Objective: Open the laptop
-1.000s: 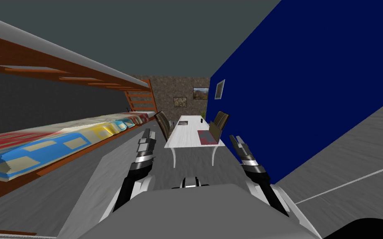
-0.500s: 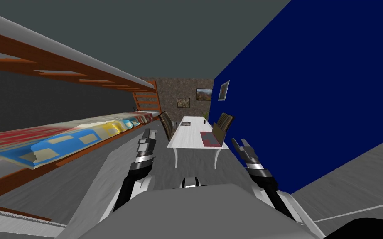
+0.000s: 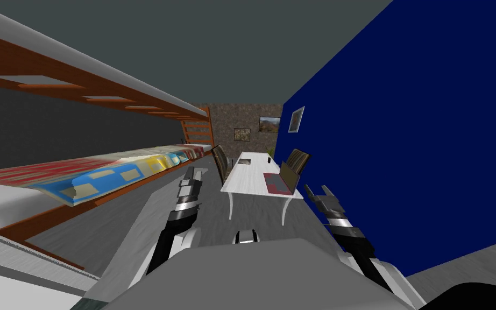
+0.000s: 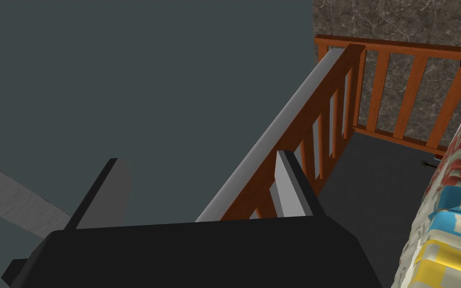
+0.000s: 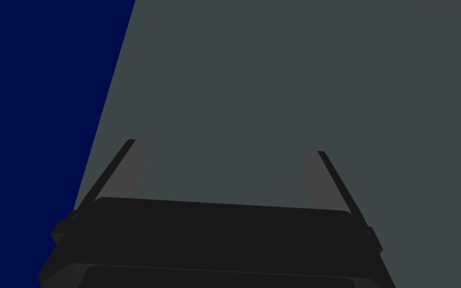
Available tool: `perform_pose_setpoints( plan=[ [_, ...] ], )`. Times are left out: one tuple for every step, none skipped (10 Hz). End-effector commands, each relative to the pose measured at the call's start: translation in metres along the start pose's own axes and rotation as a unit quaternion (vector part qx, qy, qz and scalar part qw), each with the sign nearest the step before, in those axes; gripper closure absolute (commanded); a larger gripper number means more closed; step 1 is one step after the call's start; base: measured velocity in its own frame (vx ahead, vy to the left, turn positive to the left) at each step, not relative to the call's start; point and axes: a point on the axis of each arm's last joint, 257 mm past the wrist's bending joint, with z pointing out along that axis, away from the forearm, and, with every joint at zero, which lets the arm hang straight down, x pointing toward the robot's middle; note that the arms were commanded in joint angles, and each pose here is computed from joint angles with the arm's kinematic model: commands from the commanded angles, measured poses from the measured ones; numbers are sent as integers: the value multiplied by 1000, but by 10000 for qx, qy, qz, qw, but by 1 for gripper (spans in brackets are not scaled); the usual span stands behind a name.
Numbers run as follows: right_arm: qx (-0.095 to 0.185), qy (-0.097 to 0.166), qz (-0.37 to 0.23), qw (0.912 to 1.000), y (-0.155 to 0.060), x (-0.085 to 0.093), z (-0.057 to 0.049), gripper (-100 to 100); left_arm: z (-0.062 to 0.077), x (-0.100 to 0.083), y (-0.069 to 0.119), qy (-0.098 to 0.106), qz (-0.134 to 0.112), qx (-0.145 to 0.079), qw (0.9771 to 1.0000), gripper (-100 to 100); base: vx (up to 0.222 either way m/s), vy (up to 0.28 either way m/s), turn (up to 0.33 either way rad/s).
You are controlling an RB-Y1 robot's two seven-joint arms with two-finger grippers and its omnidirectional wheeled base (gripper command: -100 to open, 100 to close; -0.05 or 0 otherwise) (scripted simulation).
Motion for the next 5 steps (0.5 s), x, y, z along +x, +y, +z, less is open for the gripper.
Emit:
perform_pose_setpoints(
  plan=[
    [17,57,-630,9980,-14,-1,2,-100,0,0,0,0,-1,1,10000,0,43,-12,101],
    [126,220,-1018,9945,-28,6,-6,-100,0,0,0,1,1,0,10000,0,102,-96,308],
    [232,390,-1322,9902,-42,14,-15,-100,0,0,0,1,3,-1,10000,0,141,-108,307],
    [229,391,-1398,9891,-42,14,-15,-100,0,0,0,1,3,-1,10000,0,114,-89,49],
    [327,570,-1765,9821,-55,21,-24,-100,0,0,0,0,2,-1,10000,0,77,-46,98]
  ],
)
